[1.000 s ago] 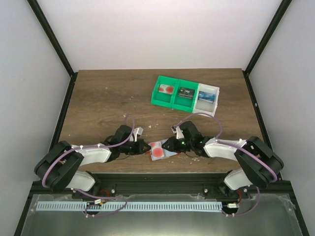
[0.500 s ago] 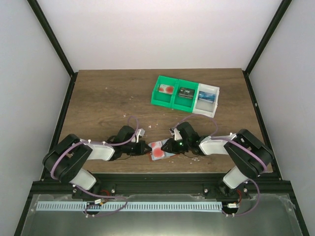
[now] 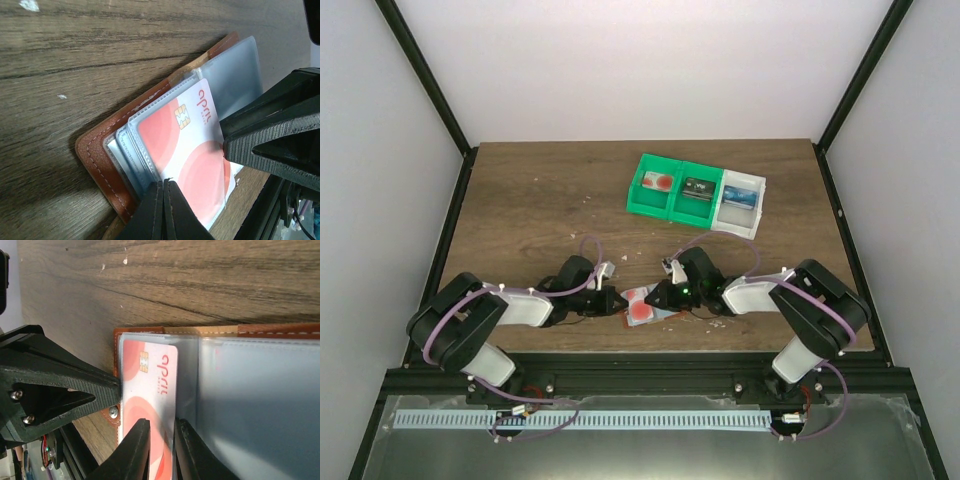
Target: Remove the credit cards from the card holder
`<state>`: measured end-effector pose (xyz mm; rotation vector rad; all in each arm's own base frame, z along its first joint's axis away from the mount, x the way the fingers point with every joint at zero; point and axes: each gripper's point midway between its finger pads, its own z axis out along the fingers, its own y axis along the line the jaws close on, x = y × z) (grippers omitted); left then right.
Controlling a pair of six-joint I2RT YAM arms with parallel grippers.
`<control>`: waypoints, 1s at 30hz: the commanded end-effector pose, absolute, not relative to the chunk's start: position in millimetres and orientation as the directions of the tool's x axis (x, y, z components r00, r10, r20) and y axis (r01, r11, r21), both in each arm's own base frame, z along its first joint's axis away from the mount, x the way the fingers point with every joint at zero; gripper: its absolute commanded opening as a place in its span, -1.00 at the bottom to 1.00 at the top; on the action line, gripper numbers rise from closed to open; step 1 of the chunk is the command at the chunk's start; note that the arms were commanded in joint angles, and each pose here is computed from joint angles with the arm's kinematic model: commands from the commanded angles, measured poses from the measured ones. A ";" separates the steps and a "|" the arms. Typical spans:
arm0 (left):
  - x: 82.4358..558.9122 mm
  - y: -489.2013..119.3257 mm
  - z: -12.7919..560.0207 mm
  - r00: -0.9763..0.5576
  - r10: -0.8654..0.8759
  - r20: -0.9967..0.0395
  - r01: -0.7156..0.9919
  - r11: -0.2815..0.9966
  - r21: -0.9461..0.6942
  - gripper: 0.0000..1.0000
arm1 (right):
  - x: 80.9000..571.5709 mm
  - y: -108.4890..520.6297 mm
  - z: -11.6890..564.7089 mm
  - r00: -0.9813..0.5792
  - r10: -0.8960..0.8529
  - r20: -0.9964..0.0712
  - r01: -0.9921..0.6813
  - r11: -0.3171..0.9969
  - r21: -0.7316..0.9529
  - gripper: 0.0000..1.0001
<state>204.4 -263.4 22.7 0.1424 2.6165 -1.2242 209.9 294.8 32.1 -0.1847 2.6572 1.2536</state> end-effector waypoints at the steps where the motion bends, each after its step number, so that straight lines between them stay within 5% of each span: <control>1: 202.7 -263.1 16.5 -0.964 0.001 -0.267 0.203 0.652 -0.730 -1.00 | 207.4 302.2 37.9 -0.971 -0.038 -0.236 -0.212 0.596 0.774 -0.71; 10: 201.8 -261.7 15.7 -0.964 0.000 -0.265 0.200 0.656 -0.728 -1.00 | 207.0 298.9 39.4 -0.970 -0.016 -0.243 -0.205 0.593 0.778 -0.98; 30: 198.9 -257.4 8.0 -0.965 0.009 -0.263 0.200 0.672 -0.713 -1.00 | 204.7 291.9 36.7 -0.972 0.007 -0.236 -0.184 0.603 0.776 -0.99</control>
